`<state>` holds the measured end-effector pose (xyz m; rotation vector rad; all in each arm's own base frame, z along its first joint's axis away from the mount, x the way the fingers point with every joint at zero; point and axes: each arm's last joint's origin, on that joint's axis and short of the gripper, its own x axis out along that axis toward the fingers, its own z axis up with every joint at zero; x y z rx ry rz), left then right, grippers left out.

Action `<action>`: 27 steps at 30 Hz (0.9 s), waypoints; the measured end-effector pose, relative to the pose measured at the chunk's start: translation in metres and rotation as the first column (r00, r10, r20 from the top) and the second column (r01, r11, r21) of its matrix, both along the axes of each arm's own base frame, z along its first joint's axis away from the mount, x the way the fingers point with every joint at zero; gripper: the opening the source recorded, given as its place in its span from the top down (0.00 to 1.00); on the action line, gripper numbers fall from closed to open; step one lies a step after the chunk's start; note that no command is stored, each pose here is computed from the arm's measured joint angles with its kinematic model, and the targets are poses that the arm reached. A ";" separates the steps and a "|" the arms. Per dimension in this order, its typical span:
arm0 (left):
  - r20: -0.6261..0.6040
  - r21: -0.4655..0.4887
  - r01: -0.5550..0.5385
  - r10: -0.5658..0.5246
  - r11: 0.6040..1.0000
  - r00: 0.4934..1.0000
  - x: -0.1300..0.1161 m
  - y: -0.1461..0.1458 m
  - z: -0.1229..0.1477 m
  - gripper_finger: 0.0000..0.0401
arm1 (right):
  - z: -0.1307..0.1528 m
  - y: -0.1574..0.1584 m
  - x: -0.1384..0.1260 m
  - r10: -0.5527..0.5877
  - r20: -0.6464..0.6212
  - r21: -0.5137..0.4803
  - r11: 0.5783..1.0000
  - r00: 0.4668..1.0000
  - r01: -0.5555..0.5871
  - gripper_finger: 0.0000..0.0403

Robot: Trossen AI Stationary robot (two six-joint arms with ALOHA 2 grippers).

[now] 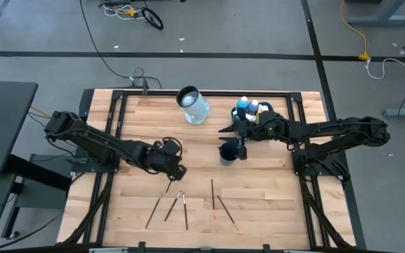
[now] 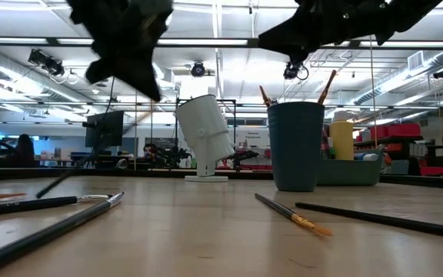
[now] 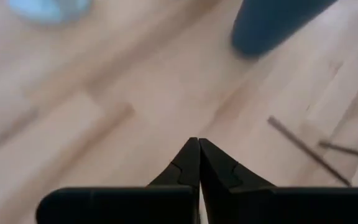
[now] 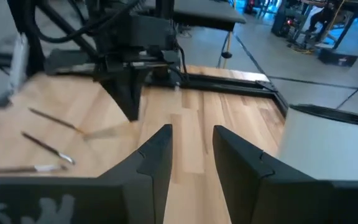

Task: Pick & Place Paint Supplies
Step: Put the gold paintbrush into the blue cup

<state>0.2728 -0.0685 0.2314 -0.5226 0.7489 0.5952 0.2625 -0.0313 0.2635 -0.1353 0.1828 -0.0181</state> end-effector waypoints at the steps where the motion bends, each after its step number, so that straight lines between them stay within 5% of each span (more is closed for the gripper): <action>1: 0.009 0.036 0.006 -0.006 0.999 1.000 0.002 0.000 0.005 0.99 | 0.001 0.000 0.000 0.004 0.010 0.025 1.000 1.000 -0.004 0.71; 6: 0.040 0.167 0.047 -0.055 0.985 0.998 0.009 0.001 0.024 0.99 | -0.005 0.002 0.005 0.085 -0.003 0.088 0.993 0.996 -0.084 0.70; 11: 0.008 0.143 0.150 -0.153 0.978 0.988 0.013 0.002 0.027 0.98 | -0.016 0.001 0.013 0.097 -0.023 0.095 0.991 0.995 -0.094 0.69; 17: 0.000 0.203 0.202 -0.206 0.958 0.979 0.014 0.013 0.003 0.88 | -0.016 0.000 0.015 0.061 -0.015 0.088 0.994 0.998 -0.060 0.67; 27: 0.220 0.088 0.271 -0.284 0.959 0.933 0.006 0.033 -0.049 0.72 | -0.014 0.000 0.015 0.060 0.003 0.098 0.993 0.998 -0.060 0.67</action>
